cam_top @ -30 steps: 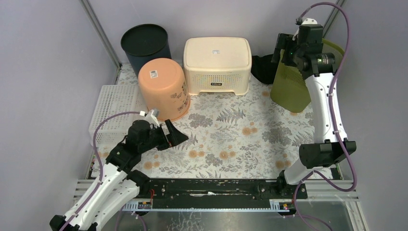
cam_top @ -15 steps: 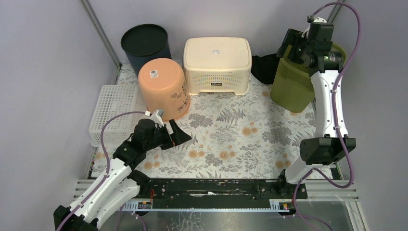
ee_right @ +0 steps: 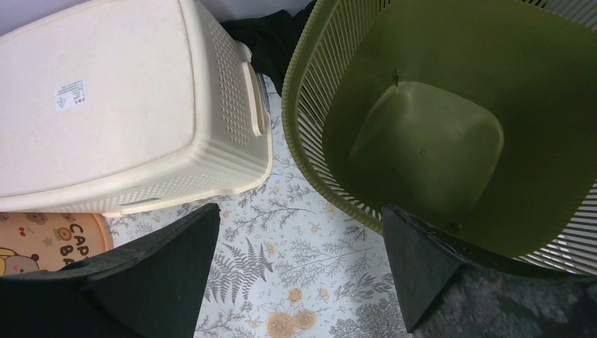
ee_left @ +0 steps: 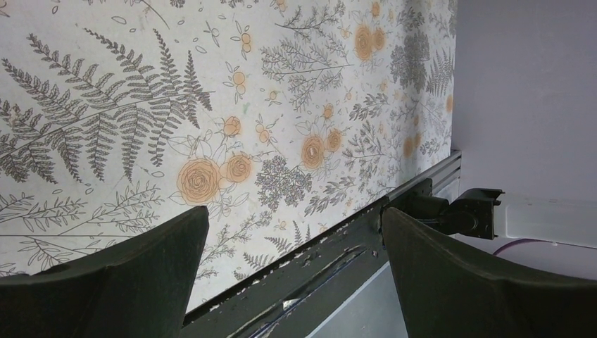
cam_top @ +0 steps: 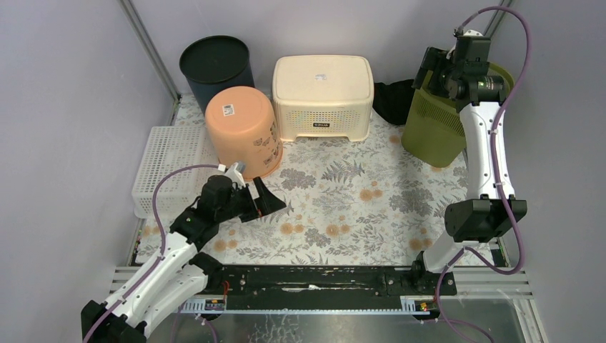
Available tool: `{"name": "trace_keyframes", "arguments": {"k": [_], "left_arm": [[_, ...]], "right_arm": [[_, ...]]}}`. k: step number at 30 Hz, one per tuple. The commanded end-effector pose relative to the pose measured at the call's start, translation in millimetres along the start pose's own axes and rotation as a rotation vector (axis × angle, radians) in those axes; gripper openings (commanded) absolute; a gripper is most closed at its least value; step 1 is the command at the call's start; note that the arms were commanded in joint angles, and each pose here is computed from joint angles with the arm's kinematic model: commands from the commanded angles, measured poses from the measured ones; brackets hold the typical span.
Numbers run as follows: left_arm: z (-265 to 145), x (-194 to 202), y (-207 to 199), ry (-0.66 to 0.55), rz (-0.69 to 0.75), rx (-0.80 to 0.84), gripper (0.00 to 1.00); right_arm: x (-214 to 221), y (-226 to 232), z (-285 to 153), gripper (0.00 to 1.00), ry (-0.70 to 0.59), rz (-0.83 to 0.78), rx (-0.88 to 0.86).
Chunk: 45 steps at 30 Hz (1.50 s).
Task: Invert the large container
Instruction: Move the container to the center of the board.
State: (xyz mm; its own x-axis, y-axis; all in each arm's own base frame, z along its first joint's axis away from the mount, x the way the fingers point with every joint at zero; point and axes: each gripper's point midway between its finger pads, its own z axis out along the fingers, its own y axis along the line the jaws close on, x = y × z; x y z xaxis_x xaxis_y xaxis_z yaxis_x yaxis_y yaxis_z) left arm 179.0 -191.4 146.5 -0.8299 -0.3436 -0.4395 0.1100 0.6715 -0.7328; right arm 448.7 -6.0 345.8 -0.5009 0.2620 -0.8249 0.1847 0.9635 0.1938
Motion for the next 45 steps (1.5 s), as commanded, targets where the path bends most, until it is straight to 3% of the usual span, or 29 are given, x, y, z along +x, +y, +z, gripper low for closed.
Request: {"name": "trace_keyframes", "arguments": {"k": [1,21,27,33,45], "left_arm": [[-7,-17,-24,-0.048,0.059,0.062,1.0],[-10,-16,-22,-0.049,0.067,0.052,1.0],[-10,-15,-20,-0.049,0.068,0.05,1.0],[-10,-15,-20,-0.05,0.068,0.051,1.0],[-11,-13,-18,-0.053,0.066,0.053,1.0]], "right_arm": [[8,-1,5,0.91,0.033,-0.031,-0.003],[61,-16,40,0.77,0.21,-0.067,0.071],[74,-16,44,0.58,0.241,-0.059,0.067],[75,-14,40,0.32,0.24,-0.042,0.059],[74,9,8,0.17,0.2,-0.018,-0.025]]}}
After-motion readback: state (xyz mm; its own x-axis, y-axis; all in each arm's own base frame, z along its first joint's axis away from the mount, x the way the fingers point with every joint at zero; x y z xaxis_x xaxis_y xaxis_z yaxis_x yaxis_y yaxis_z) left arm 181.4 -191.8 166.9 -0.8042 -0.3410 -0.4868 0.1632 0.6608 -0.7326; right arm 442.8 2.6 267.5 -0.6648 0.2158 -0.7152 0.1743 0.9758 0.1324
